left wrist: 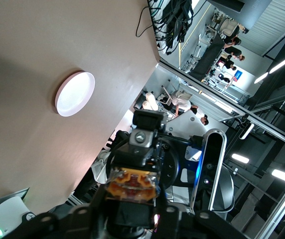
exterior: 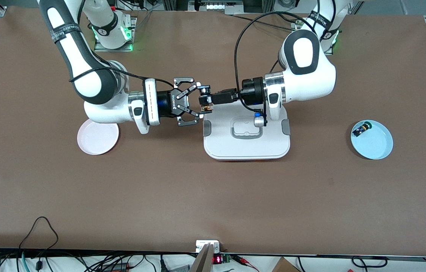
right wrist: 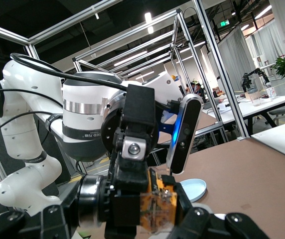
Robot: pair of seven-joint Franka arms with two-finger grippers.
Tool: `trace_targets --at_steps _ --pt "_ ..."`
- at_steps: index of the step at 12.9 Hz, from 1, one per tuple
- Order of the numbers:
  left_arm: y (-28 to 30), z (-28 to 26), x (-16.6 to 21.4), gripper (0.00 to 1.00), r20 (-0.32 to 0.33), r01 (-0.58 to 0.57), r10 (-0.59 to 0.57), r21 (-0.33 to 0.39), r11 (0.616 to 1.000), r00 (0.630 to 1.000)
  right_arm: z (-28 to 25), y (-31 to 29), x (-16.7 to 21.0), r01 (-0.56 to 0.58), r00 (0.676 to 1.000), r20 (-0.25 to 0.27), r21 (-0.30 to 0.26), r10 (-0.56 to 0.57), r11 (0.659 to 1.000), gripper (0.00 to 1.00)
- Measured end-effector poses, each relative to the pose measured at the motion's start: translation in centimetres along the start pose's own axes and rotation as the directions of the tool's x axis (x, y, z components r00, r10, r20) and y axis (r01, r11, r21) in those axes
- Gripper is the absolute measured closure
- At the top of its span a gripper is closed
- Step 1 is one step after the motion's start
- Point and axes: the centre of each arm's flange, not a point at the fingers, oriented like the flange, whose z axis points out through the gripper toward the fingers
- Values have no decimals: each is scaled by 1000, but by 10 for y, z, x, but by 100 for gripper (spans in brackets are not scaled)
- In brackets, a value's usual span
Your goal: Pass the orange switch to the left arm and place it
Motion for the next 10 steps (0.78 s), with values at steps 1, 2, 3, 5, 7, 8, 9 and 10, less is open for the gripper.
trace_targets --at_steps 1,2,3,5,7,8,9,10 --pt "0 0 0 59 0 0 0 0 1000 1000 0 0 0 0 1000 0 0 0 1000 27" --pt "0 0 0 59 0 0 0 0 1000 1000 0 0 0 0 1000 0 0 0 1000 27" --pt "0 0 0 59 0 0 0 0 1000 1000 0 0 0 1 1000 0 0 -1 1000 27" --pt "0 0 0 59 2 0 0 0 1000 1000 0 0 0 0 1000 0 0 0 1000 27" --pt "1 -5 4 59 4 -4 4 -5 1000 1000 1 0 2 -15 1000 -3 1 15 1000 11" --pt "1 -12 9 59 9 -21 21 5 1000 1000 1 -1 3 -20 1000 -4 1 20 1000 0" --pt "1 -21 15 59 21 -62 61 49 997 998 1 -1 3 -23 1000 -4 2 23 1000 0" --pt "1 -35 22 59 32 -115 112 115 987 993 1 -1 4 -26 1000 -5 2 26 1000 0"
